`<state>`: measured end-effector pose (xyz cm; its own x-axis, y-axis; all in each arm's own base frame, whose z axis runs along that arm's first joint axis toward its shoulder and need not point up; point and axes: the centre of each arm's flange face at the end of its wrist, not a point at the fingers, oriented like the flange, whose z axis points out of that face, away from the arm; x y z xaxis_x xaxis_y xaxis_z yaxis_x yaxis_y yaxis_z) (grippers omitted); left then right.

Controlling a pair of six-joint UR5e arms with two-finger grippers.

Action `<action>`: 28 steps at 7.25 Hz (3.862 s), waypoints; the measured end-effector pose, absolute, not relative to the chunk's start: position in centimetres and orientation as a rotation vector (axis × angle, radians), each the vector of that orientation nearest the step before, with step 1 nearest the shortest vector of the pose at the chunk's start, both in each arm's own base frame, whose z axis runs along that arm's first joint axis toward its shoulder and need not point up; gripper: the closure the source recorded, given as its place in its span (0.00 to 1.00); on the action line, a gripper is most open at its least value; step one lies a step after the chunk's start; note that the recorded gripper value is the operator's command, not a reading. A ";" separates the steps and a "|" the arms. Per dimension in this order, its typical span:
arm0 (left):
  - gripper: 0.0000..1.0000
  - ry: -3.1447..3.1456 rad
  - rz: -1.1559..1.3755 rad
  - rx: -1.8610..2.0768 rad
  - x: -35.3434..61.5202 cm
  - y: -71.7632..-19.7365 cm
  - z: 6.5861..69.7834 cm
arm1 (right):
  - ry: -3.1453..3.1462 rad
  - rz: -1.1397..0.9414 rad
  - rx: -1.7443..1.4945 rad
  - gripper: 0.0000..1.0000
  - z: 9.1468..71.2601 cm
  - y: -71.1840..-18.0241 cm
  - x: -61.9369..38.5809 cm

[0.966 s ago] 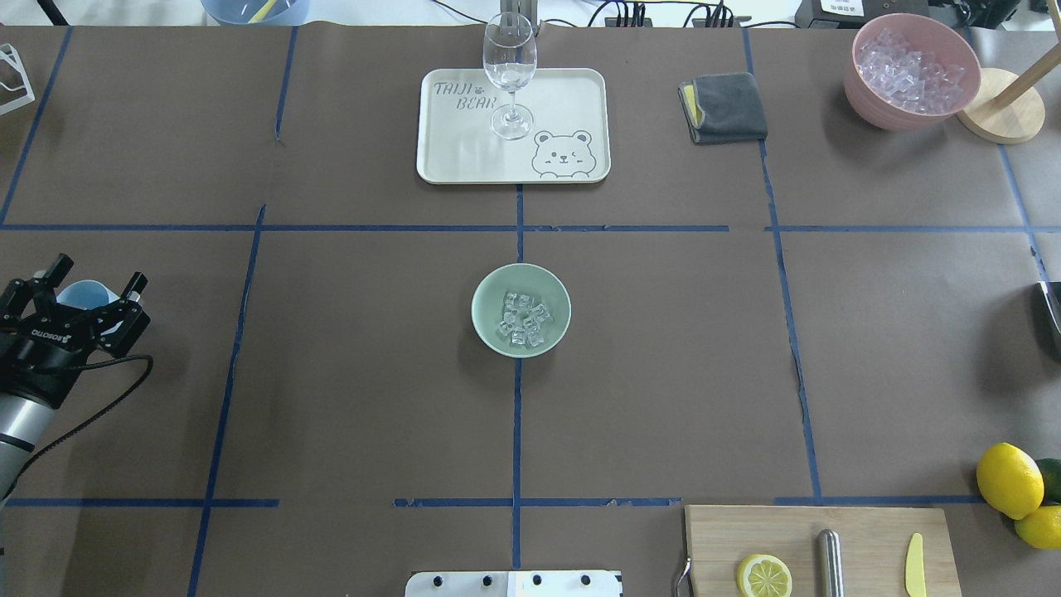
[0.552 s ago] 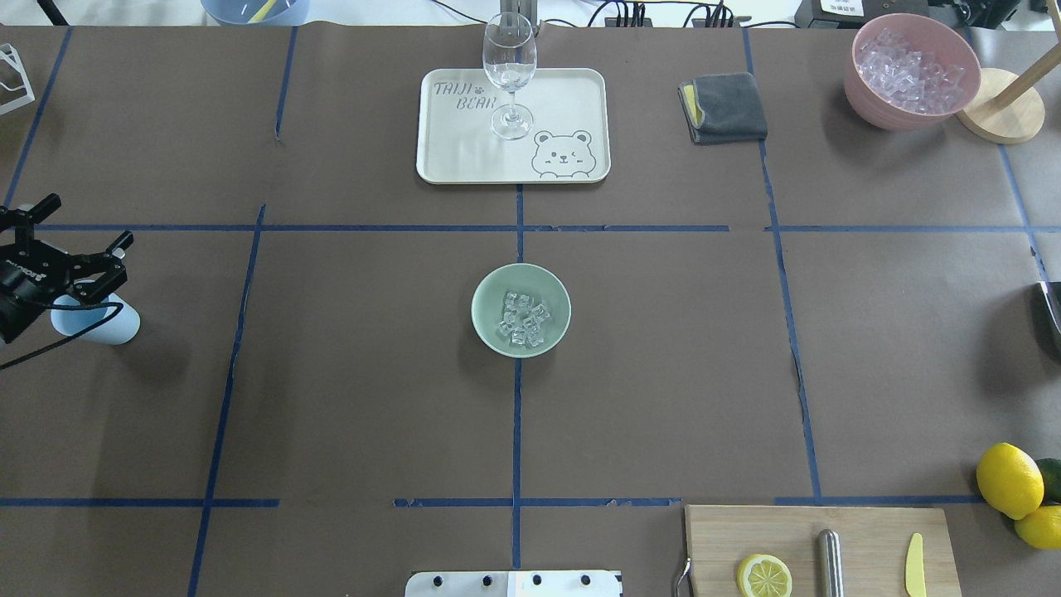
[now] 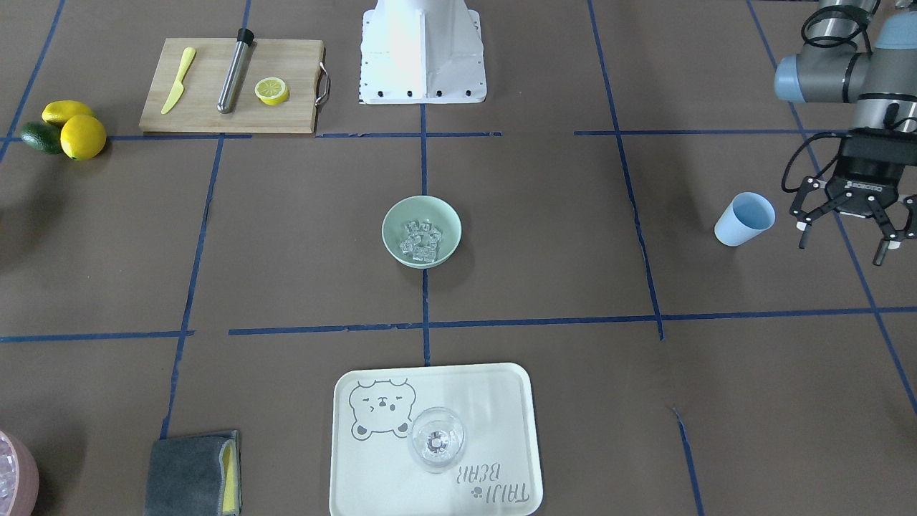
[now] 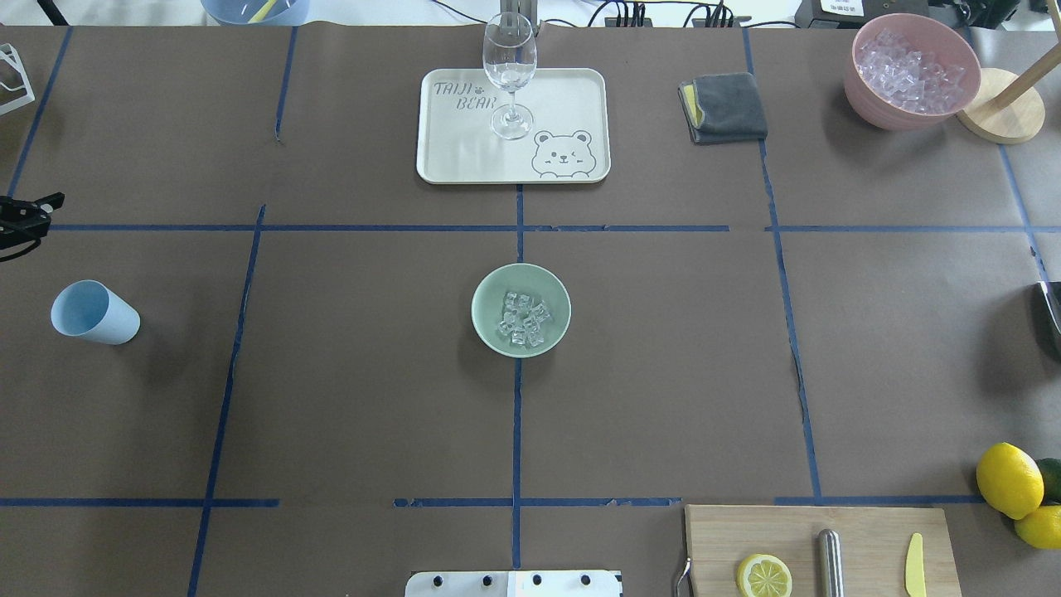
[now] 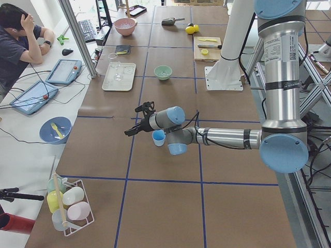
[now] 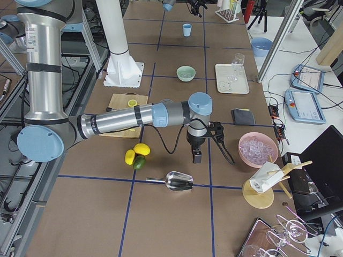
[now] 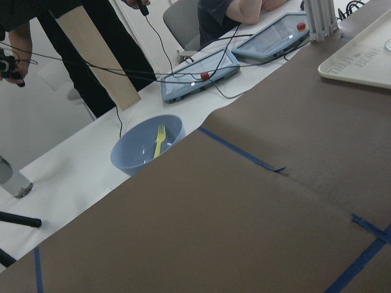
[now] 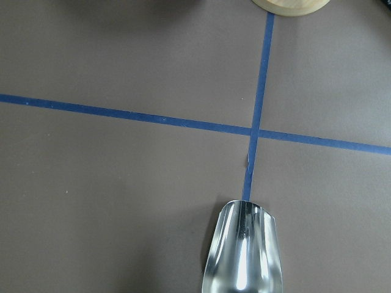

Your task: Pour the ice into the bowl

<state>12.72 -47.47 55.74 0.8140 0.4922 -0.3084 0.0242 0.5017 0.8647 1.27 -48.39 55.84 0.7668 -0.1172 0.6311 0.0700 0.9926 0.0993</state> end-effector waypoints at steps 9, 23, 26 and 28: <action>0.00 0.693 -0.023 0.096 -4.6 -50.1 62.3 | -0.701 -0.120 0.114 0.00 53.6 -48.8 1.1; 0.00 0.823 0.008 0.073 -8.1 -45.7 63.7 | -0.787 0.061 0.096 0.00 21.4 -44.9 -48.7; 0.00 0.823 0.008 0.074 -8.1 -45.7 63.6 | -0.772 0.075 0.102 0.30 22.2 -45.7 -55.0; 0.00 0.823 0.009 0.073 -8.1 -45.7 63.7 | -0.771 0.074 0.092 0.49 22.6 -45.5 -56.3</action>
<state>-8.08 -45.70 63.71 0.6800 0.0362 -0.7323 0.0206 0.9974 0.0685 -56.27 -45.49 22.61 0.7148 0.0335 0.6985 -0.1007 0.9934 0.0554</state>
